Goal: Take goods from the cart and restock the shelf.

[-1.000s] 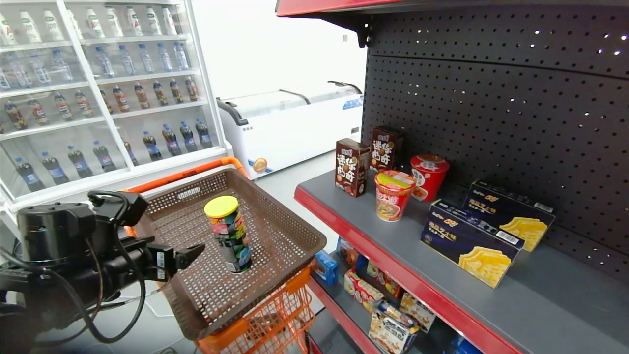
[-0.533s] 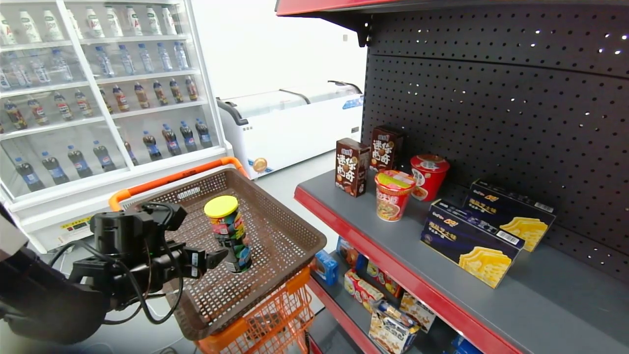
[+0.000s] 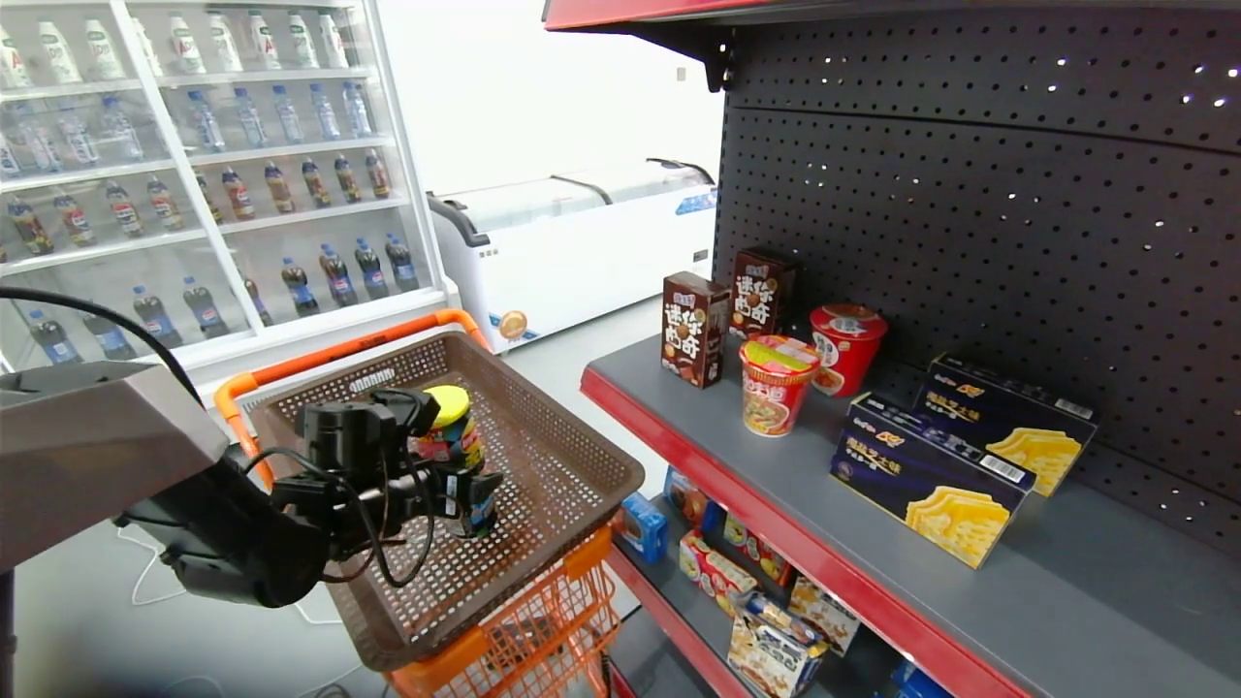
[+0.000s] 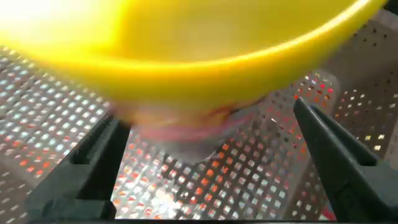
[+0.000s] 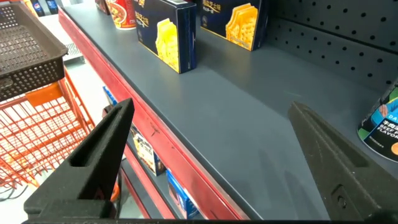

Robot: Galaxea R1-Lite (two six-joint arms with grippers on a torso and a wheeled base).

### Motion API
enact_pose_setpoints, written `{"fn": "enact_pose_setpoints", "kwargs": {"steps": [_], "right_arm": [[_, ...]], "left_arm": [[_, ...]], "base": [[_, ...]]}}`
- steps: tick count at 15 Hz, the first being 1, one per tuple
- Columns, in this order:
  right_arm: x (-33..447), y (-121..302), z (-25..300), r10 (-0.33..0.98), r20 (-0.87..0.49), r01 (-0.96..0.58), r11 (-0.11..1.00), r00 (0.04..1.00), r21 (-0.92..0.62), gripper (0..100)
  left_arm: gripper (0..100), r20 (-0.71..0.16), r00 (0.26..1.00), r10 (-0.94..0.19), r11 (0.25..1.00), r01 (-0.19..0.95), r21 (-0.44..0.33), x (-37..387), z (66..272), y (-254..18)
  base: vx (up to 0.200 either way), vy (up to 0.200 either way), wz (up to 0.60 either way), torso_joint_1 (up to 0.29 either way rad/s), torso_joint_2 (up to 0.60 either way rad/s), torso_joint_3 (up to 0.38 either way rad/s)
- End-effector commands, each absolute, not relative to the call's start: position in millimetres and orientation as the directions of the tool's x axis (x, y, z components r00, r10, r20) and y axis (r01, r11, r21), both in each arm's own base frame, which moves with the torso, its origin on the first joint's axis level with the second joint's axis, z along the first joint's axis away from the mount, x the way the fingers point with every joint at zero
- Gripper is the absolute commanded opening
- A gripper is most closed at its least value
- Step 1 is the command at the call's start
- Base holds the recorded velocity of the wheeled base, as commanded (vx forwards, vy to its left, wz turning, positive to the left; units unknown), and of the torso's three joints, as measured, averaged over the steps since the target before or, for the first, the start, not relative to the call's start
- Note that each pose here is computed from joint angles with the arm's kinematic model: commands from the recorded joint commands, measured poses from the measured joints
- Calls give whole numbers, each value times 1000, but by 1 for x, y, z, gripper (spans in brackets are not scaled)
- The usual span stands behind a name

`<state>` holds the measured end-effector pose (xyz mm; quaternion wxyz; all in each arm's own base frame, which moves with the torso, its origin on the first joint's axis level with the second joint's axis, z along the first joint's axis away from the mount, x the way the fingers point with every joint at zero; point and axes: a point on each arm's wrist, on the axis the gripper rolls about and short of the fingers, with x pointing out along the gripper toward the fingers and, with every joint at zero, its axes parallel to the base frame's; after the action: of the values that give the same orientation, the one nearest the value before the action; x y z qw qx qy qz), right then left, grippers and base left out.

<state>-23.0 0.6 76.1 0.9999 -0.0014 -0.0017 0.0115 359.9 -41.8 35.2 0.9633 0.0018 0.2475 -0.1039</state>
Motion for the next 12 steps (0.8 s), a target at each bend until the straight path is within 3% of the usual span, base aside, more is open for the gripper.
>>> {"fn": "enact_pose_setpoints", "kwargs": {"steps": [1, 7, 12], "right_arm": [[-23, 1, 76, 23, 3, -23, 1000, 1000, -3, 100], [-23, 1, 76, 23, 3, -23, 1000, 1000, -3, 100], [-23, 1, 76, 23, 3, -23, 1000, 1000, -5, 100]], "left_arm": [[100, -477, 851, -219, 973, 226, -43, 373, 14, -54], [100, -384, 898, -214, 975, 222, -23, 399, 7, -53], [100, -393, 893, -219, 972, 232, -14, 400, 3, -54]], "base": [[0, 0, 0, 0, 0, 0], [0, 0, 0, 0, 0, 0], [0, 0, 0, 0, 0, 0]]}}
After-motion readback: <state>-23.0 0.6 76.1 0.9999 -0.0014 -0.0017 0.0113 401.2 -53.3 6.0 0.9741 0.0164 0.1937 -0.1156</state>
